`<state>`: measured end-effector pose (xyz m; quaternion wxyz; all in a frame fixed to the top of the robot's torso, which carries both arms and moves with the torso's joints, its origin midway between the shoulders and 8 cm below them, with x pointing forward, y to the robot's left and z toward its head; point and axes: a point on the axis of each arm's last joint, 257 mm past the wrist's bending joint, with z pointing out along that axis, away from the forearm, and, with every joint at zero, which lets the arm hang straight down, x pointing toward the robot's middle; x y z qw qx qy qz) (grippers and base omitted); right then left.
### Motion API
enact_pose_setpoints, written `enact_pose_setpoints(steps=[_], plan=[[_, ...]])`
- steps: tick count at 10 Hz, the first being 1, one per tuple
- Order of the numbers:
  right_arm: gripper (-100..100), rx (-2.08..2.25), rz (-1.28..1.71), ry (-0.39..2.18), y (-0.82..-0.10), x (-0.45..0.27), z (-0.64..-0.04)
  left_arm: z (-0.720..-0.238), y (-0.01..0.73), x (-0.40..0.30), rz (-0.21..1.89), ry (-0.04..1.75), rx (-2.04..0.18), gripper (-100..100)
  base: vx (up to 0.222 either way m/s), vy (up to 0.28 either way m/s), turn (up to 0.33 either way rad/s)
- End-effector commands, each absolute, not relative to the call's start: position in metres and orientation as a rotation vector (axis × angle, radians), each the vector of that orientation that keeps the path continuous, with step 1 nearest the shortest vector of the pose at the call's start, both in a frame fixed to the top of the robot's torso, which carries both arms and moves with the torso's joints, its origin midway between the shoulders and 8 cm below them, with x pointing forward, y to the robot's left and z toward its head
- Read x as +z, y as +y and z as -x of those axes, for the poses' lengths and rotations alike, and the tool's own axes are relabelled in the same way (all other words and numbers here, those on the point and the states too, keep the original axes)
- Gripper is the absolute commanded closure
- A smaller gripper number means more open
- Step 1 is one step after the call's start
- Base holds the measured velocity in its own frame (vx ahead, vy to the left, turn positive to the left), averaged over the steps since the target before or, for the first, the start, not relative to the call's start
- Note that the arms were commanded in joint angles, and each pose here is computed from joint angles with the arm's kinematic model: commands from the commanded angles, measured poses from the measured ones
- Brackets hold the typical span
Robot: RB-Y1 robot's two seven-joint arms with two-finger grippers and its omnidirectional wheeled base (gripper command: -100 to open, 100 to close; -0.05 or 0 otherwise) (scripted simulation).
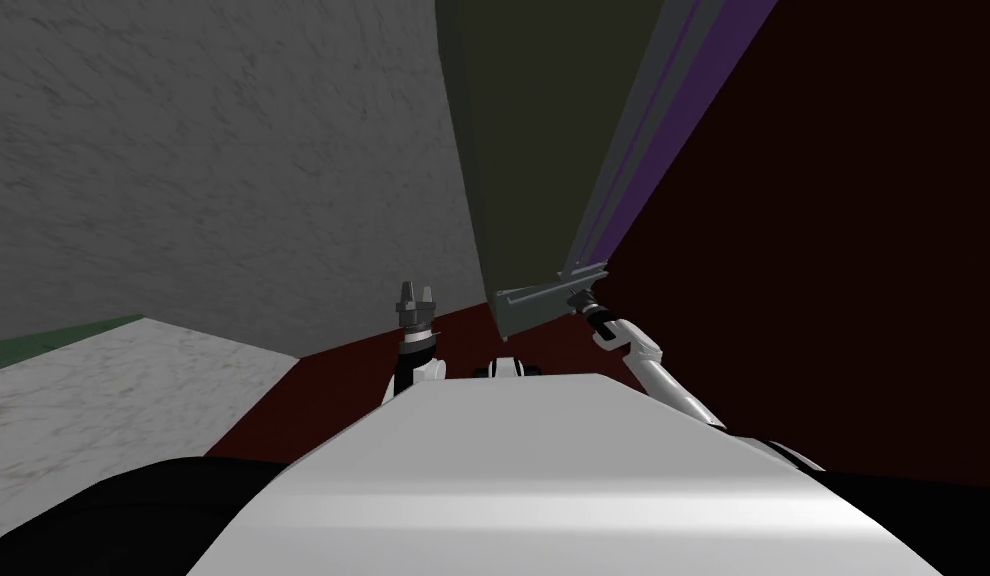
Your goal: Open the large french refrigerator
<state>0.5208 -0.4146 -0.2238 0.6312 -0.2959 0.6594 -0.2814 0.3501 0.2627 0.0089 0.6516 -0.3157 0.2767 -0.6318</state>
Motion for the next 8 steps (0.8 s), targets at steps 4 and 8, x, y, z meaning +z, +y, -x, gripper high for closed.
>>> enact_pose_setpoints(steps=[4, 8], plan=[[-100, -0.596, 0.739, 1.481, -0.4, -0.217, -0.524, -0.35, 0.263, 0.009, 0.717, 0.629, -1.434, 0, 0.096, -0.169, 0.119], [-100, -0.582, 0.759, 1.474, -0.396, -0.216, -0.525, -0.35, 0.263, 0.009, 0.717, 0.629, -1.434, 0, 0.044, -0.111, 0.075]])
